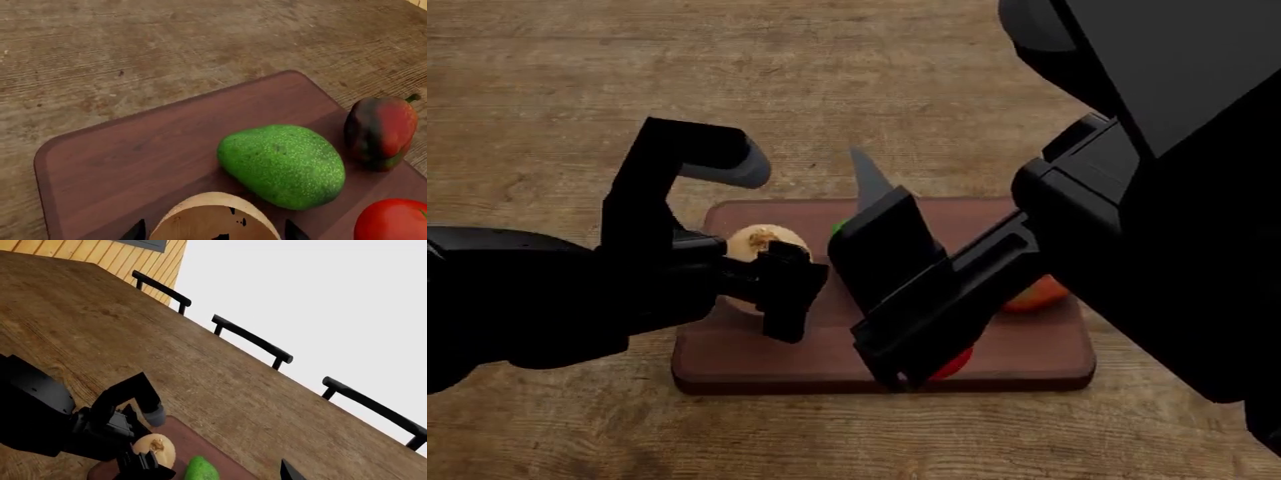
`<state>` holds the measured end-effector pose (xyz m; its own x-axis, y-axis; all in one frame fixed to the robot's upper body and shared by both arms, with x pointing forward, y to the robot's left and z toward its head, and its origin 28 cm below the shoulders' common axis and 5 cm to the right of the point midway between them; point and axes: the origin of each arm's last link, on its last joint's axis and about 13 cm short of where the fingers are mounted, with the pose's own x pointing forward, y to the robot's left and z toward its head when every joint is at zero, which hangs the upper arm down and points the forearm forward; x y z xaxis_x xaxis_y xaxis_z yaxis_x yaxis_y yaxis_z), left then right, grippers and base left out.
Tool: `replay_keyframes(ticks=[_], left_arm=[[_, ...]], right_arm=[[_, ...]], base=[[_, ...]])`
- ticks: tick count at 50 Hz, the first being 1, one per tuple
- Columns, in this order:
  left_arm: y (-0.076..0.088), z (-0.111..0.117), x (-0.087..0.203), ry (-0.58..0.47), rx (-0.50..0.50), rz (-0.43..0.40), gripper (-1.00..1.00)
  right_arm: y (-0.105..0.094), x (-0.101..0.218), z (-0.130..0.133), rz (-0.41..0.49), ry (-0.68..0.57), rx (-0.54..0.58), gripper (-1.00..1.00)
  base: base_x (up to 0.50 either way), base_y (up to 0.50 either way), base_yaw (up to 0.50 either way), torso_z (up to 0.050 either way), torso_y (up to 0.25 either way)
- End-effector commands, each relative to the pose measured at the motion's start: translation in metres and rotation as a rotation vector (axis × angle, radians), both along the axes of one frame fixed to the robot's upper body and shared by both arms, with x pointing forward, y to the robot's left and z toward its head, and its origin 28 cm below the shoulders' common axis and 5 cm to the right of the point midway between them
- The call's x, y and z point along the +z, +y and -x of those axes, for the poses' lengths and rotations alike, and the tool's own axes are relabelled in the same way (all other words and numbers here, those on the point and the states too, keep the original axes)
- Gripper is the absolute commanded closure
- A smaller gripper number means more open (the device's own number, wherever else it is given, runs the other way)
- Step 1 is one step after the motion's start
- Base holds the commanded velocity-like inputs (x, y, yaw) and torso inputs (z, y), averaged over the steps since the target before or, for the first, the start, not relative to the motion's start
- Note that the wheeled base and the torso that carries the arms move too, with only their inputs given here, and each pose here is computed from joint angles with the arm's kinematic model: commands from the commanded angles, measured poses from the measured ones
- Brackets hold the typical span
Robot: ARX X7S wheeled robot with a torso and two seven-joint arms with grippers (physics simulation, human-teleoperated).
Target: Place the avocado, onion, tomato and bell pepper on the cutting board.
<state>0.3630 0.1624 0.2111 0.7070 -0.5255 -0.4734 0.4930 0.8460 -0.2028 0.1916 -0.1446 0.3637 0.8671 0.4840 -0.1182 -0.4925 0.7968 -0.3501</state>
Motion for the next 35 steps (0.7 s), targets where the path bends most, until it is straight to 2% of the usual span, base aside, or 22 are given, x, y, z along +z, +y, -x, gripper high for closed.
replay_keyframes(ticks=[1, 17, 26, 29, 35], left_arm=[[0.001, 0.001, 0.003, -0.023, 0.024, -0.004, -1.0], [0.006, 0.019, 0.029, -0.118, 0.026, 0.003, -1.0], [0.02, 0.053, 0.052, -0.214, 0.068, 0.025, -1.0], [0.03, 0.064, 0.058, -0.278, 0.113, 0.009, -1.0], [0.045, 0.089, 0.069, -0.325, 0.119, 0.027, -1.0]], right_arm=[[0.001, 0.001, -0.001, 0.0, -0.003, 0.005, -1.0], [0.001, 0.002, 0.004, -0.005, -0.015, 0.002, -1.0], [0.001, 0.011, 0.011, -0.01, -0.042, -0.002, -1.0], [0.0, 0.013, 0.021, -0.019, -0.06, -0.012, -1.0], [-0.002, 0.019, 0.038, -0.031, -0.097, -0.034, -1.0]], base=[[0.0, 0.0, 0.0, 0.0, 0.0], [0.0, 0.0, 0.0, 0.0, 0.0], [0.0, 0.0, 0.0, 0.0, 0.0], [0.0, 0.0, 0.0, 0.0, 0.0], [0.0, 0.0, 0.0, 0.0, 0.0]])
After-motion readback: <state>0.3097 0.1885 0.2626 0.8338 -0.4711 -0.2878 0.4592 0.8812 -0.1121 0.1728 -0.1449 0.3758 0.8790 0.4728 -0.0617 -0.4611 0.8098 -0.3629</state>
